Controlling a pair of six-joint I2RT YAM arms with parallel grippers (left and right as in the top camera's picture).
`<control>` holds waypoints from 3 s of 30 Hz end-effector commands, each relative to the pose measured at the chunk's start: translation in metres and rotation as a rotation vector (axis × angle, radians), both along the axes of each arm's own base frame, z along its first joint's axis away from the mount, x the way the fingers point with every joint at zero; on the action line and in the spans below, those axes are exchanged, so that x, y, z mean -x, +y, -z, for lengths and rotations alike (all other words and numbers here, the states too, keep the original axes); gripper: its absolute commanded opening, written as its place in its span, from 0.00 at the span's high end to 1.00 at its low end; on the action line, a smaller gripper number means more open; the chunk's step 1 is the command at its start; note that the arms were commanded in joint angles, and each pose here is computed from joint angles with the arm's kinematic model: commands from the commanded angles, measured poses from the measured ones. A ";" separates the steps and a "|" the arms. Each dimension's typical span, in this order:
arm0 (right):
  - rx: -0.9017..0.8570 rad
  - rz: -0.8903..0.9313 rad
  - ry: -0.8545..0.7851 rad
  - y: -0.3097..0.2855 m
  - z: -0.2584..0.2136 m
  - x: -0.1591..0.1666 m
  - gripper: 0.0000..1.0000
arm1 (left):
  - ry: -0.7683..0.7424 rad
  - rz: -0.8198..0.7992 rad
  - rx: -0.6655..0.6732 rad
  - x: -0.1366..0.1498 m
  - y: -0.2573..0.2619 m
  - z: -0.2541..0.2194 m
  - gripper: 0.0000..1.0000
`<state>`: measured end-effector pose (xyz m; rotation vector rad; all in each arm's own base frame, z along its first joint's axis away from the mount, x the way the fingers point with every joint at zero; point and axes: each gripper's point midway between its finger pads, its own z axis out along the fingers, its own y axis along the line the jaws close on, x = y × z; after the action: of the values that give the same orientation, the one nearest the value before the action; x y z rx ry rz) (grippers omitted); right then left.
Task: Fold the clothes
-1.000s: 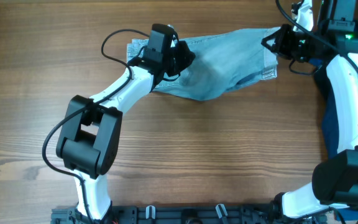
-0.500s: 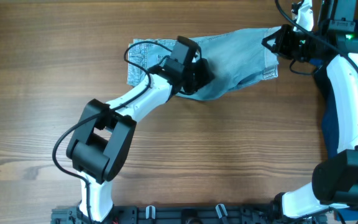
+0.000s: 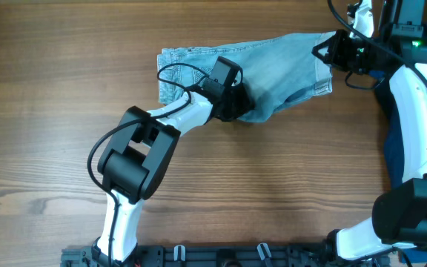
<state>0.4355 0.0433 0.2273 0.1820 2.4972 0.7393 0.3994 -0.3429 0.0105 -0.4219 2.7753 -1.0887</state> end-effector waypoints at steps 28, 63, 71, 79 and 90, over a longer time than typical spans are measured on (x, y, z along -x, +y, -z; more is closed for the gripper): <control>0.014 -0.011 -0.042 -0.001 -0.015 0.002 0.96 | -0.310 -0.159 0.081 -0.078 0.021 -0.070 0.96; 0.013 -0.012 -0.026 -0.001 -0.013 0.005 0.95 | -0.411 -0.164 0.134 -0.085 -0.020 -0.038 0.96; 0.013 -0.012 -0.026 -0.001 -0.013 0.005 0.96 | -0.406 -0.153 0.128 -0.079 -0.026 -0.034 0.96; 0.013 -0.012 -0.027 -0.001 -0.013 0.005 0.96 | -0.385 -0.147 0.104 -0.078 -0.026 -0.004 0.96; 0.014 -0.013 -0.031 -0.001 -0.013 0.004 0.96 | -0.509 -0.142 0.280 -0.130 -0.007 -0.110 0.92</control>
<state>0.4300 0.0437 0.2237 0.1923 2.5239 0.7434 0.5026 -0.3640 0.0577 -0.3423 2.2502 -1.2591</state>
